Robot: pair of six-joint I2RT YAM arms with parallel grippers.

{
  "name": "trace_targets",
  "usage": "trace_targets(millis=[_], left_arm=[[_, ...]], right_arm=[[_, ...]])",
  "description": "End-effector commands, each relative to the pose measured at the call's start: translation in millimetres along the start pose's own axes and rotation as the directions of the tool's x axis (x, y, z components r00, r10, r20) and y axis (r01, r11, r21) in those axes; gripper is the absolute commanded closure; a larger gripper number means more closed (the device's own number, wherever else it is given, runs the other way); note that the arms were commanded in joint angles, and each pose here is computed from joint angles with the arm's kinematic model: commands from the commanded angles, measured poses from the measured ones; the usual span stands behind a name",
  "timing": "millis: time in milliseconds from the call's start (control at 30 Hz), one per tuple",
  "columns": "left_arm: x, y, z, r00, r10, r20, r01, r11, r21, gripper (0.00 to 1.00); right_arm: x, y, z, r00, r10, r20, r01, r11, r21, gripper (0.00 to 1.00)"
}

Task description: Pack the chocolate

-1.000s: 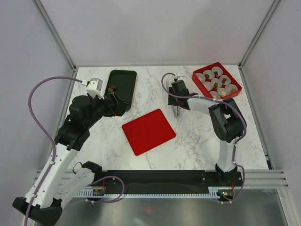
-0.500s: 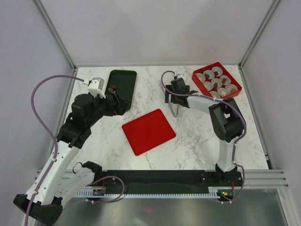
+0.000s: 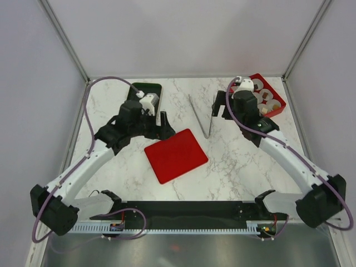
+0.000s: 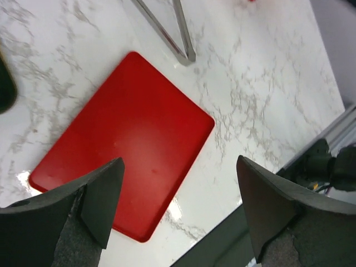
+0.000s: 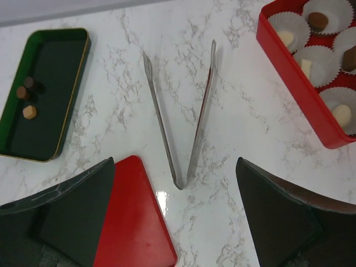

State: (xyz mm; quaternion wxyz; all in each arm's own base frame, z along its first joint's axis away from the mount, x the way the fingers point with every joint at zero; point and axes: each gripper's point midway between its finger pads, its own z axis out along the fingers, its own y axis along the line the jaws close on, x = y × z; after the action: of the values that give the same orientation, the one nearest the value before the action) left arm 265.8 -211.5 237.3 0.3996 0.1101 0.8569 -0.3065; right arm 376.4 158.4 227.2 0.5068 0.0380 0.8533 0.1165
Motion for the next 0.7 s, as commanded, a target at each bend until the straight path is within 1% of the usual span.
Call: trace_targets(millis=[0,67,100,167,200,233,300,333,367,500,667], left_arm=[[38,-32,21,0.977,0.086,-0.194,-0.071,0.994,0.083,0.12],[57,-33,34,0.960,0.126,-0.251,-0.118,0.992,0.048,0.14],[76,-38,45,0.941,0.161,-0.297,-0.156,0.987,0.040,0.14],[93,-42,56,0.922,0.200,-0.332,-0.197,0.979,0.042,0.15],[110,-47,66,0.901,0.235,-0.364,-0.229,0.972,0.062,0.15],[117,-43,71,0.890,0.260,-0.375,-0.262,0.964,0.046,0.16],[134,-46,80,0.860,0.306,-0.409,-0.315,0.948,0.045,0.21],[143,-41,87,0.844,0.320,-0.430,-0.344,0.939,0.023,0.25],[149,-43,89,0.832,0.337,-0.441,-0.359,0.933,0.036,0.32],[167,-46,100,0.795,0.391,-0.463,-0.424,0.905,0.037,0.36],[186,-37,113,0.778,0.410,-0.475,-0.456,0.890,0.020,0.43]], right_arm=[[-5,-19,-34,0.998,0.022,0.059,-0.025,0.999,0.036,0.02],[-8,-26,-50,0.993,0.051,0.104,-0.056,0.998,0.042,0.02],[-12,-31,-55,0.989,0.059,0.138,-0.068,0.996,0.059,0.02],[-11,-41,-65,0.982,0.073,0.174,-0.088,0.993,0.077,0.02],[-11,-44,-69,0.979,0.077,0.189,-0.093,0.992,0.081,0.02],[-9,-48,-72,0.978,0.078,0.196,-0.096,0.991,0.089,0.02],[-16,-49,-84,0.968,0.096,0.234,-0.115,0.991,0.072,0.02],[-16,-50,-88,0.965,0.102,0.241,-0.120,0.991,0.064,0.02],[-18,-50,-93,0.961,0.109,0.256,-0.126,0.991,0.051,0.02],[-19,-48,-101,0.956,0.118,0.268,-0.130,0.991,0.026,0.02],[-17,-49,-105,0.954,0.121,0.274,-0.130,0.991,0.016,0.02]])
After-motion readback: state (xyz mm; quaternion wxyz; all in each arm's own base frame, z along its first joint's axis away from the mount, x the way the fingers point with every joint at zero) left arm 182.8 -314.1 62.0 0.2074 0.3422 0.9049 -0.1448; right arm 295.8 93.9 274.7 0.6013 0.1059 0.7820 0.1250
